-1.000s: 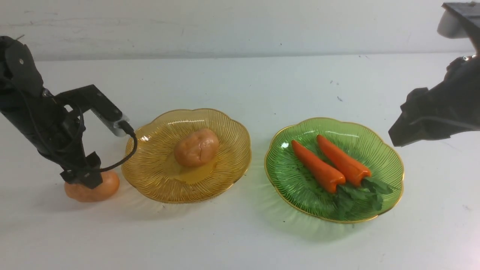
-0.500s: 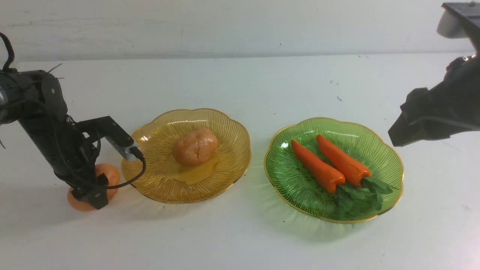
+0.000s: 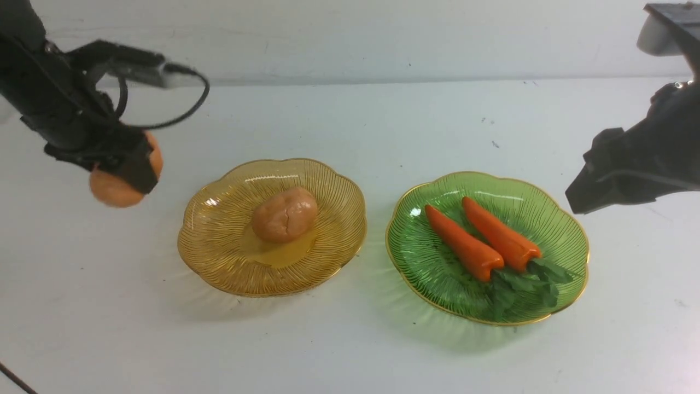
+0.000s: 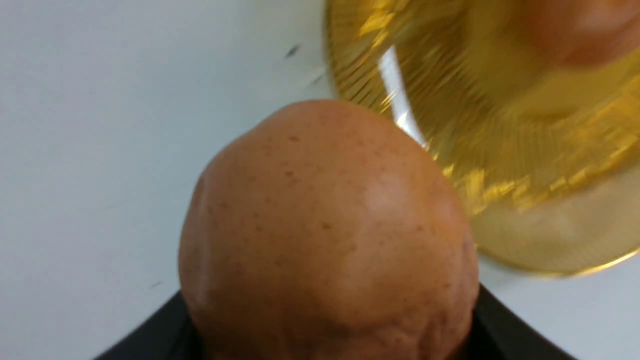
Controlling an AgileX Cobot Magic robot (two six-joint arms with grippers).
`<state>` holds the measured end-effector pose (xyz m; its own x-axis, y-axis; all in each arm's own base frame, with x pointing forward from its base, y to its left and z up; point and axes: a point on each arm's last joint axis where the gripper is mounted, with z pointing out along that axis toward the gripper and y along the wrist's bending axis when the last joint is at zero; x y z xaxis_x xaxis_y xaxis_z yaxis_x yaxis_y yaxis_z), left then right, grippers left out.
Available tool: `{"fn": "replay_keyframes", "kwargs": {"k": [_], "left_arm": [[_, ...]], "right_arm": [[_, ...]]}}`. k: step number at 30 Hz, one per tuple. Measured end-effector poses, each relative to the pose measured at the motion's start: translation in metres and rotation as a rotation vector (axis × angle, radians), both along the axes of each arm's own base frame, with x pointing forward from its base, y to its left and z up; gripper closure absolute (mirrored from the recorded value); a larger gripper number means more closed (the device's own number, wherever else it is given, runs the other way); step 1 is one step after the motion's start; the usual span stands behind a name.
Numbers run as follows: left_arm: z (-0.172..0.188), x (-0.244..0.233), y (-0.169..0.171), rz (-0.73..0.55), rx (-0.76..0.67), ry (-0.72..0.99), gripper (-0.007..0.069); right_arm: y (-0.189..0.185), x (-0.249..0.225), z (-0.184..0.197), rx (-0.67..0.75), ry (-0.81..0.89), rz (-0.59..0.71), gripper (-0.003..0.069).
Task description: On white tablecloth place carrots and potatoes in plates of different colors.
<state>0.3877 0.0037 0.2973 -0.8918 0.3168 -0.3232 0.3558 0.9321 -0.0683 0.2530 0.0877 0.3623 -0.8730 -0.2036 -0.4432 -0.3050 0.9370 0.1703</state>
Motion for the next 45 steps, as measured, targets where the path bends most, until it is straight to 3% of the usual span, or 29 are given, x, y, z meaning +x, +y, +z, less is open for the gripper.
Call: {"fn": "replay_keyframes", "kwargs": {"k": [2, 5, 10, 14, 23, 27, 31, 33, 38, 39, 41, 45], "left_arm": [[0.000, 0.001, -0.019, 0.010, -0.102, 0.018, 0.0209], [-0.021, 0.008, -0.051, -0.031, -0.140, 0.090, 0.0209], [-0.059, 0.015, -0.086, -0.137, 0.003, 0.148, 0.0185], [-0.074, 0.018, -0.089, -0.183, 0.139, 0.157, 0.0142], [-0.083, 0.022, -0.090, -0.161, 0.146, 0.168, 0.0011], [-0.077, 0.023, -0.090, -0.152, 0.144, 0.169, 0.0013], [-0.053, 0.032, -0.092, -0.105, 0.124, 0.110, 0.0090], [-0.037, 0.036, -0.093, -0.072, 0.110, 0.062, 0.0169], [0.005, 0.033, -0.092, -0.033, 0.080, -0.051, 0.0405], [0.023, 0.026, -0.091, -0.027, 0.069, -0.093, 0.0518], [0.041, 0.017, -0.090, -0.025, 0.055, -0.129, 0.0591], [0.065, 0.004, -0.087, -0.022, 0.038, -0.179, 0.0624]], "right_arm": [[0.000, 0.000, 0.000, 0.004, 0.001, 0.000, 0.0237], [0.001, 0.000, 0.000, 0.009, 0.003, 0.001, 0.0237], [0.001, 0.000, 0.000, 0.012, 0.003, 0.001, 0.0237], [0.001, 0.000, 0.000, 0.012, 0.003, 0.001, 0.0237], [0.001, 0.001, 0.001, 0.016, -0.014, 0.005, 0.0237], [0.002, 0.001, 0.001, 0.018, -0.019, 0.003, 0.0237], [0.002, 0.001, 0.001, 0.012, -0.024, 0.017, 0.0252], [0.001, 0.001, 0.001, -0.007, -0.023, 0.038, 0.0289], [-0.006, -0.006, 0.009, -0.053, -0.065, 0.037, 0.0440], [-0.010, -0.013, 0.016, -0.068, -0.098, 0.022, 0.0492], [-0.015, -0.025, 0.028, -0.067, -0.144, 0.001, 0.0566], [-0.031, -0.073, 0.054, -0.038, -0.277, -0.038, 0.0660]]}}
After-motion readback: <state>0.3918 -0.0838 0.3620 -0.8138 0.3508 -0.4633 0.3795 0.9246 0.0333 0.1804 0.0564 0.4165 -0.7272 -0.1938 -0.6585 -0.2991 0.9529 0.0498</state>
